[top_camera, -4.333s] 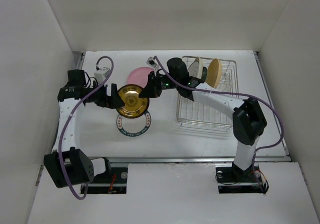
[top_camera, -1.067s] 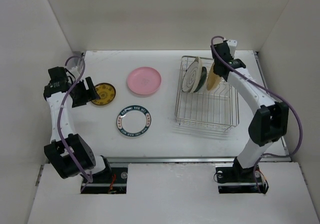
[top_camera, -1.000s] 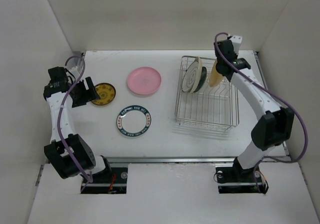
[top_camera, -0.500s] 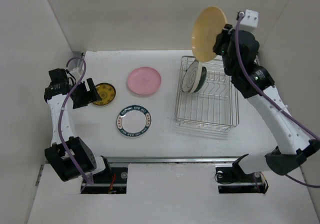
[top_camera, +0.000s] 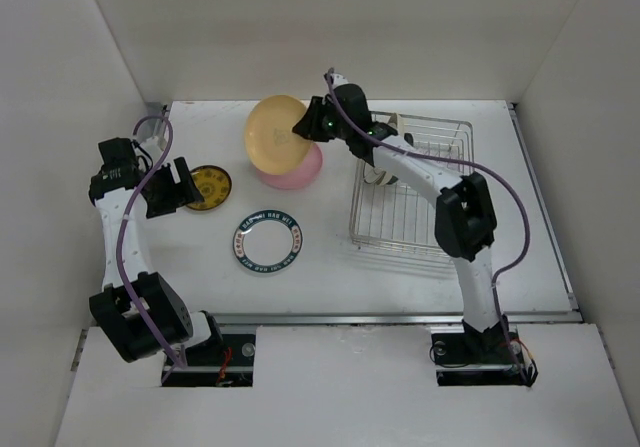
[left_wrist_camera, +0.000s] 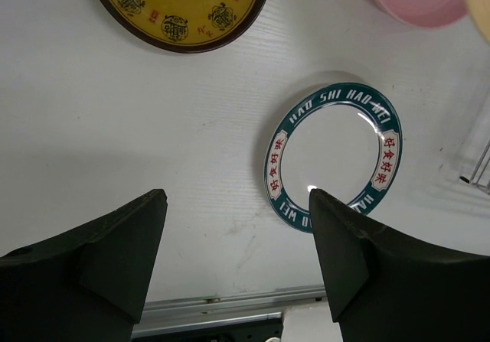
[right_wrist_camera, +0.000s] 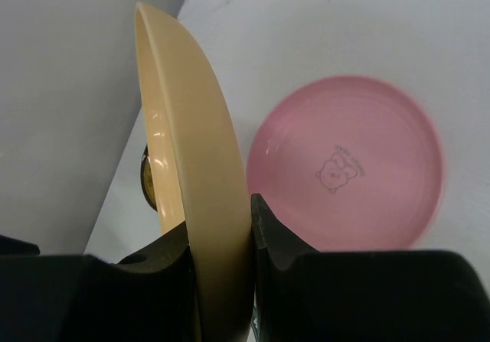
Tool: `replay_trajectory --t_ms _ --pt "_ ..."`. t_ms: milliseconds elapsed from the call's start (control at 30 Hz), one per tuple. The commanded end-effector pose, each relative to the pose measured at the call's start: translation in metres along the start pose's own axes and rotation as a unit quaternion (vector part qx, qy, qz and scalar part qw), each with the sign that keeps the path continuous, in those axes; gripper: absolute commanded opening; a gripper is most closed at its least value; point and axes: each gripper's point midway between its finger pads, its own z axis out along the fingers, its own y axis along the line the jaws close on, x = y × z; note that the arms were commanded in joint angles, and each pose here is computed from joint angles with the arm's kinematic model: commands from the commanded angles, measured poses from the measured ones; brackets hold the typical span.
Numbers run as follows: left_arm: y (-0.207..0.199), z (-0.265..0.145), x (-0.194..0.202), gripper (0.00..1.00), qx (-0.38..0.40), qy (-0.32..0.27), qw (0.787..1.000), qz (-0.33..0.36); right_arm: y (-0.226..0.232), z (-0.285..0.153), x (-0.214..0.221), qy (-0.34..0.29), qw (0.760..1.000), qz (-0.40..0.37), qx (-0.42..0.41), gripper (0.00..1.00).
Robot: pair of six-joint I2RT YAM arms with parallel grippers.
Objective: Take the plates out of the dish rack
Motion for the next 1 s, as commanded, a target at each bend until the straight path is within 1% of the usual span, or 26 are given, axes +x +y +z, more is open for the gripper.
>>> replay_trajectory --t_ms 0,100,133,167,233,267,400,567,600,667,700,800,967 --pt "-0.001 0.002 0.004 0.72 0.008 0.005 1.000 0.007 0.056 -0.002 -0.061 -0.094 0.992 0.043 -0.065 0.00" --pt "0.000 0.004 0.005 0.72 0.008 0.009 1.000 0.010 0.019 0.033 -0.039 -0.100 0.990 0.101 -0.019 0.00" --pt "0.000 0.004 0.005 0.72 0.008 0.009 1.000 0.010 0.015 0.039 -0.039 -0.106 0.989 0.102 -0.012 0.00" --pt "-0.001 0.006 0.006 0.72 0.013 0.013 1.000 0.008 0.010 0.045 -0.036 -0.107 0.987 0.120 -0.006 0.00" --pt "-0.001 0.006 0.006 0.72 0.013 0.013 1.000 0.008 0.007 0.053 -0.039 -0.114 0.986 0.124 -0.004 0.00" --pt "0.000 0.008 0.009 0.72 0.013 0.017 1.000 0.006 -0.006 0.065 -0.024 -0.100 0.986 0.132 0.014 0.00" --pt "-0.001 0.010 0.010 0.72 0.018 0.021 1.000 0.009 -0.024 0.077 -0.012 -0.097 0.983 0.148 0.044 0.00" --pt "-0.002 0.012 0.011 0.73 0.023 0.025 0.999 0.007 -0.039 0.080 0.009 -0.072 0.984 0.150 0.066 0.00" --pt "-0.002 0.012 0.011 0.73 0.023 0.025 0.999 0.007 -0.038 0.081 0.024 -0.053 0.985 0.150 0.068 0.00" --pt "-0.002 0.012 0.011 0.73 0.023 0.025 0.999 0.007 -0.037 0.079 0.023 -0.053 0.985 0.150 0.068 0.00" --pt "-0.001 0.015 0.012 0.73 0.024 0.030 0.999 0.004 -0.044 0.080 0.033 -0.044 0.985 0.151 0.076 0.00" --pt "-0.002 0.015 0.012 0.73 0.028 0.029 0.999 0.009 -0.052 0.077 0.038 -0.041 0.983 0.151 0.097 0.00" --pt "-0.002 0.015 0.012 0.73 0.028 0.029 0.999 0.009 -0.068 0.073 0.055 -0.017 0.981 0.142 0.133 0.12"
